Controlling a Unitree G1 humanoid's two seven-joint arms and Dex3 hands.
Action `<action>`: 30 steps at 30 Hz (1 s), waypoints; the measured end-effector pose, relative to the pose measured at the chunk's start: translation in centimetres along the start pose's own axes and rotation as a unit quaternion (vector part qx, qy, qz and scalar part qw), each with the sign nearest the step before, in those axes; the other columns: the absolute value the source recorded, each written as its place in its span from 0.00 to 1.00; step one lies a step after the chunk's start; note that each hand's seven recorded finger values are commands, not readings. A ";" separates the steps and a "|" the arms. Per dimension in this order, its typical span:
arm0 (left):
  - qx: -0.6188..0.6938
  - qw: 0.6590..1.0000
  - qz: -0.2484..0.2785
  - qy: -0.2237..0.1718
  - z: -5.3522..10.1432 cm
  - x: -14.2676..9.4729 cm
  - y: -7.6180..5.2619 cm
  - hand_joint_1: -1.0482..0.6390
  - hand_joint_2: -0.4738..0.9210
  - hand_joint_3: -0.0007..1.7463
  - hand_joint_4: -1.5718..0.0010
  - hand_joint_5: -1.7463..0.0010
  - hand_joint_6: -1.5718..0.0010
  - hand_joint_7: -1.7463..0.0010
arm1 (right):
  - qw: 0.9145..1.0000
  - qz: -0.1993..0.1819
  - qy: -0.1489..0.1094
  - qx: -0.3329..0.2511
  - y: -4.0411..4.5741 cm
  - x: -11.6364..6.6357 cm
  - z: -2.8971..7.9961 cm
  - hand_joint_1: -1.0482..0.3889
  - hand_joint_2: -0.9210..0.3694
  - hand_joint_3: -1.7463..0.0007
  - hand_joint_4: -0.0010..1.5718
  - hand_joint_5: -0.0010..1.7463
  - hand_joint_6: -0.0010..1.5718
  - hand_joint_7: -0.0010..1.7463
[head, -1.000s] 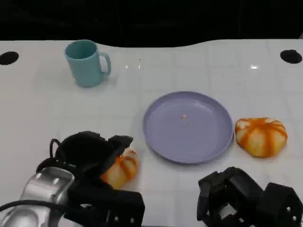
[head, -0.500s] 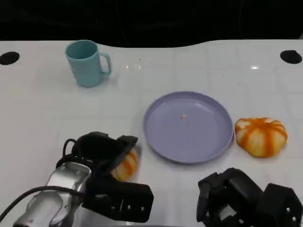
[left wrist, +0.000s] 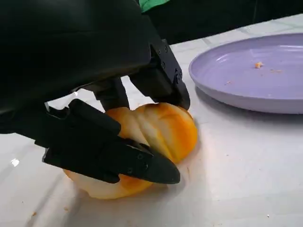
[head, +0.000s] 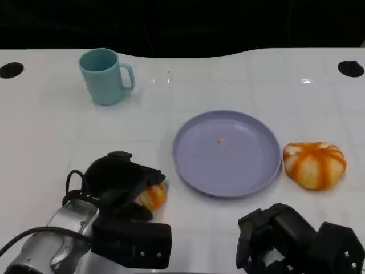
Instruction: Grasp the bread from the table and place it into the plate.
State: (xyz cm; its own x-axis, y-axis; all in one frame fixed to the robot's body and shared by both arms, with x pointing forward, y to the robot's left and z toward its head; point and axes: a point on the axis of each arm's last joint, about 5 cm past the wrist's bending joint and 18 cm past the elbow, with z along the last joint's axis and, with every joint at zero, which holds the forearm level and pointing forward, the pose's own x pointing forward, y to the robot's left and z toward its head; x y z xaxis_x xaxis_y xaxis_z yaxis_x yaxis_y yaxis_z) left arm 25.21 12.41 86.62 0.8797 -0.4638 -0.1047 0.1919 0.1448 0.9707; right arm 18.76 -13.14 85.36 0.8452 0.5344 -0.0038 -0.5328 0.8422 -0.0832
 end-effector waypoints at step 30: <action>-0.013 0.985 0.163 -0.051 -0.9 -1.0 1.1 0.49 0.71 0.69 0.48 0.00 0.59 0.00 | 1.000 0.000 -0.002 0.003 0.02 0.0 0.0 0.00 0.62 0.22 0.98 0.74 1.00 0.60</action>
State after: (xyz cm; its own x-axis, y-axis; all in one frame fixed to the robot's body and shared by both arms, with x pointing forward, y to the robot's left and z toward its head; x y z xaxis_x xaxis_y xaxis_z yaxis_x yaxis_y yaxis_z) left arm 24.92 13.83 87.64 0.8488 -0.4737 0.2349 -0.0808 0.3228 0.9430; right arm 18.75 -13.12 85.37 0.8450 0.5348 0.0000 -0.5332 0.8425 -0.0770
